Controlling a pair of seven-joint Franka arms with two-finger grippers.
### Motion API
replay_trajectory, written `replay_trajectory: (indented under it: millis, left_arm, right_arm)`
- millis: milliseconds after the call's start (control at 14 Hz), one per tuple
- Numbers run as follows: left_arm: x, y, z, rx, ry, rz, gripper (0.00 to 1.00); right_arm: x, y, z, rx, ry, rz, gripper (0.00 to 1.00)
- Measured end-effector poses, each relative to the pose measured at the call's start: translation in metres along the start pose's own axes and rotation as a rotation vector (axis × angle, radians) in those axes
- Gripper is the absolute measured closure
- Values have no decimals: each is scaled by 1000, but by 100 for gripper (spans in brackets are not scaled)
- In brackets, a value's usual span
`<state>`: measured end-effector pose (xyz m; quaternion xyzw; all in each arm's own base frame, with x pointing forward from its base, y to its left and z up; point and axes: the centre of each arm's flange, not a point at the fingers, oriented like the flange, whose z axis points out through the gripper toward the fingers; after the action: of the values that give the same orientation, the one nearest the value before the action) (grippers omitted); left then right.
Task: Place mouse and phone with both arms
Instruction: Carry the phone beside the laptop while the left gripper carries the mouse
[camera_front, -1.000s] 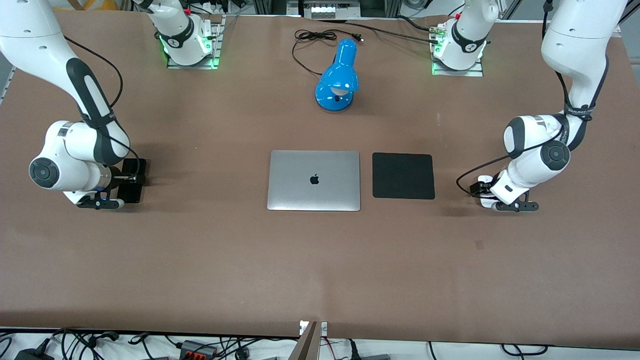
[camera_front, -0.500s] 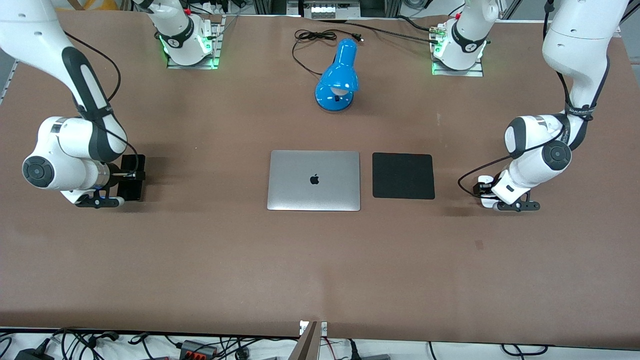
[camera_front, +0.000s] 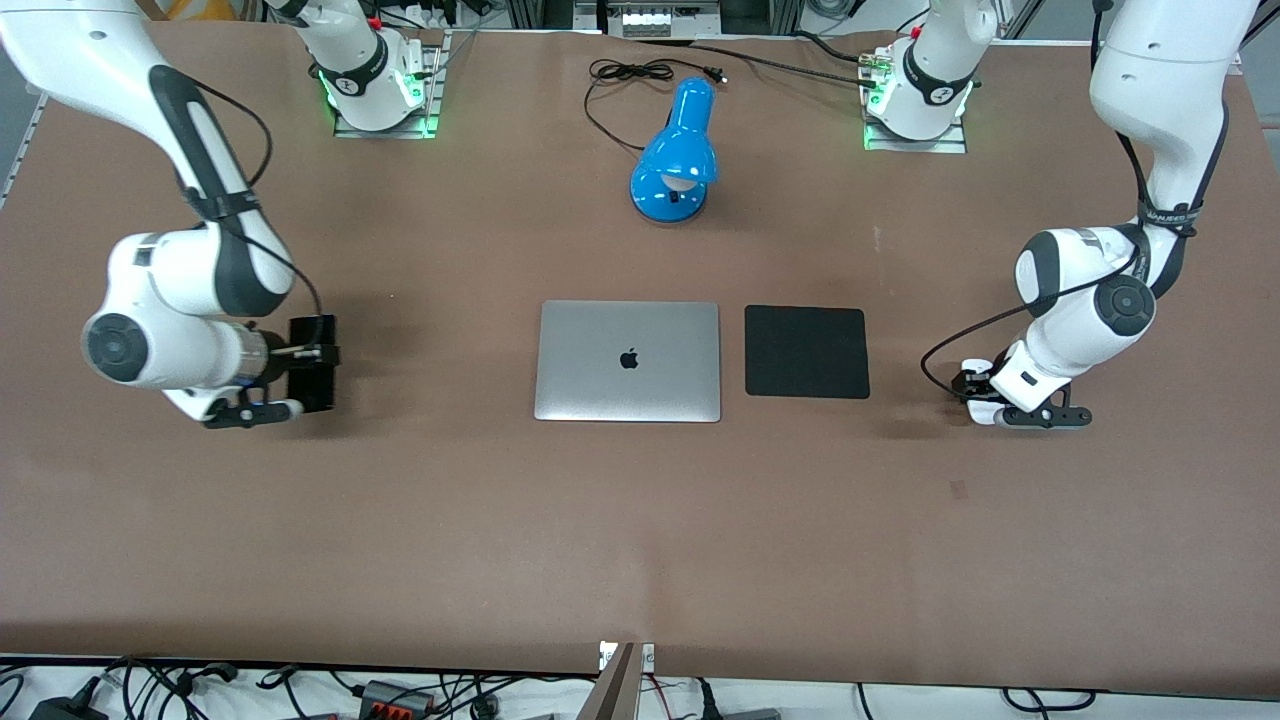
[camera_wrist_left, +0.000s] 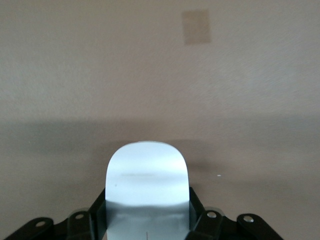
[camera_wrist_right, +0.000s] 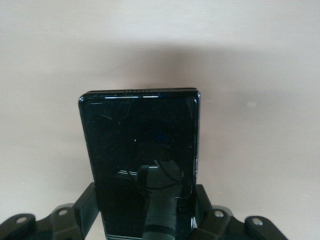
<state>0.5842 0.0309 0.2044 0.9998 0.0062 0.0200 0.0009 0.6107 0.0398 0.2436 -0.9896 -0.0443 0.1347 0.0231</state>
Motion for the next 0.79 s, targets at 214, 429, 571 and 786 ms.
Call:
replay_trajectory:
  millis: [214, 429, 571, 786]
  left_arm:
    - [15, 20, -34, -16, -119, 17, 38]
    - [24, 79, -63, -40, -191, 2, 38]
    - [16, 132, -62, -56, -211, -19, 38]
    - [-3, 204, -48, -56, -245, -17, 38]
  right_arm:
    - [10, -73, 13, -18, 4, 64, 21]
    - [13, -140, 38, -17, 25, 101, 21]
    - [8, -174, 53, -21, 14, 114, 21]
    - [-2, -225, 67, -15, 21, 150, 21]
